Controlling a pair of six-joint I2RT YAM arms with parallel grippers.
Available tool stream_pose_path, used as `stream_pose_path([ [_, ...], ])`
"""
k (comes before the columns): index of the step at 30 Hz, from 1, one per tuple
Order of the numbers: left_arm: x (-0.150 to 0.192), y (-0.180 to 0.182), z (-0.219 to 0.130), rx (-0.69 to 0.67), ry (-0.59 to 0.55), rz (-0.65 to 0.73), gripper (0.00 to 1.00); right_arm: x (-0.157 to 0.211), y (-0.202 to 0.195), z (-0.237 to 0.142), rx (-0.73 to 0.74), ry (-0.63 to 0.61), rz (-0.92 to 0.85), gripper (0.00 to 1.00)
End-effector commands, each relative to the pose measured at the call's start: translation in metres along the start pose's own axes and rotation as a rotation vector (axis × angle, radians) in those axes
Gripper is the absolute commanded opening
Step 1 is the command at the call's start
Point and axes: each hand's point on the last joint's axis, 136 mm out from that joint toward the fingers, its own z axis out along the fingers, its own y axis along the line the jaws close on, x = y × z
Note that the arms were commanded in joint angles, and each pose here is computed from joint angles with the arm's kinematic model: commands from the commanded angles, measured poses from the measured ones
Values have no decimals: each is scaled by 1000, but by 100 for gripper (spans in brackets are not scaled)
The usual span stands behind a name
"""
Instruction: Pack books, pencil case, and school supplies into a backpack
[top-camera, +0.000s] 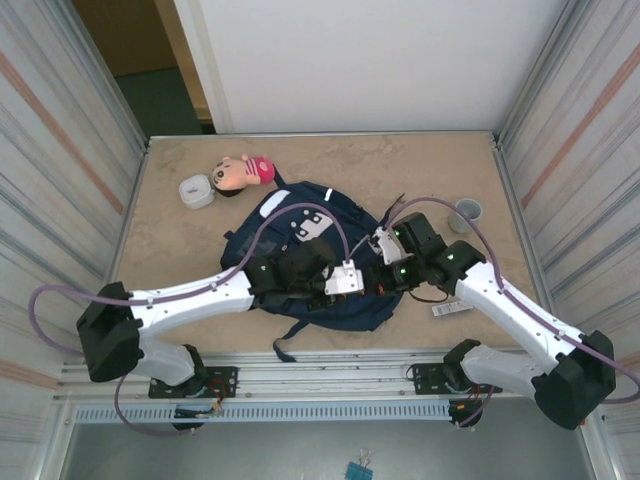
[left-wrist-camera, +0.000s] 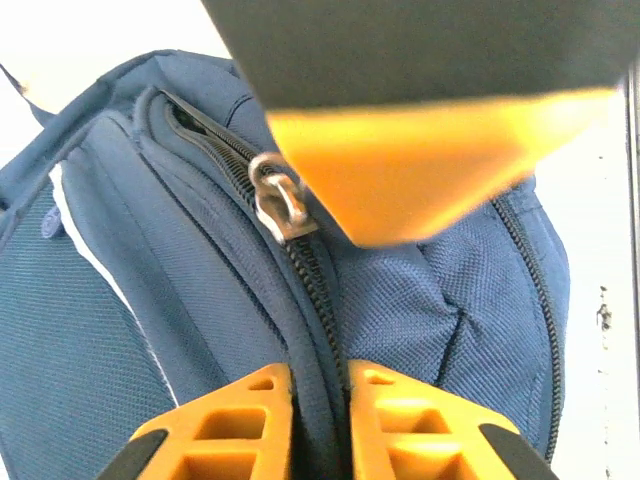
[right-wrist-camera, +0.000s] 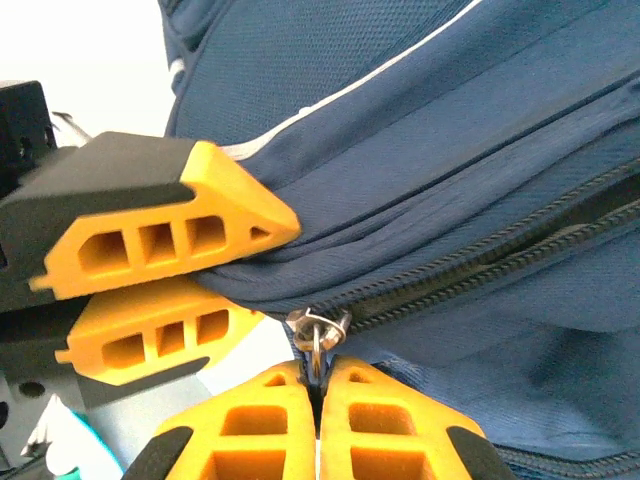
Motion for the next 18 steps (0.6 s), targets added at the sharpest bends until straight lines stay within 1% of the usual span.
stream_pose_path([
  [1,42,-16,-12,39,80,84,10,-15,-2,-14,-39,-44,-30,0],
  [3,54,-20,-24,50,74,99,9,-18,-15,-12,-8,-36,-29,0],
  [6,78,-25,-42,53,107,123,11,-23,-27,-5,11,-12,-35,0],
  [8,93,-26,-51,50,136,128,15,-26,-27,1,-4,4,-42,0],
  [10,109,-23,-59,32,156,98,22,-28,-21,7,-50,16,-46,0],
  [12,117,-16,-65,-1,161,68,29,-29,-11,10,-79,23,-65,0],
  [13,116,-12,-69,-19,156,57,33,-28,-7,11,-82,28,-77,0],
  [14,109,-7,-74,-40,138,39,41,-27,0,11,-86,32,-93,0],
  [16,86,2,-82,-63,72,-31,54,-25,8,12,-98,37,-107,0],
  [18,53,13,-88,-87,-9,-119,62,-23,15,12,-107,41,-112,0],
])
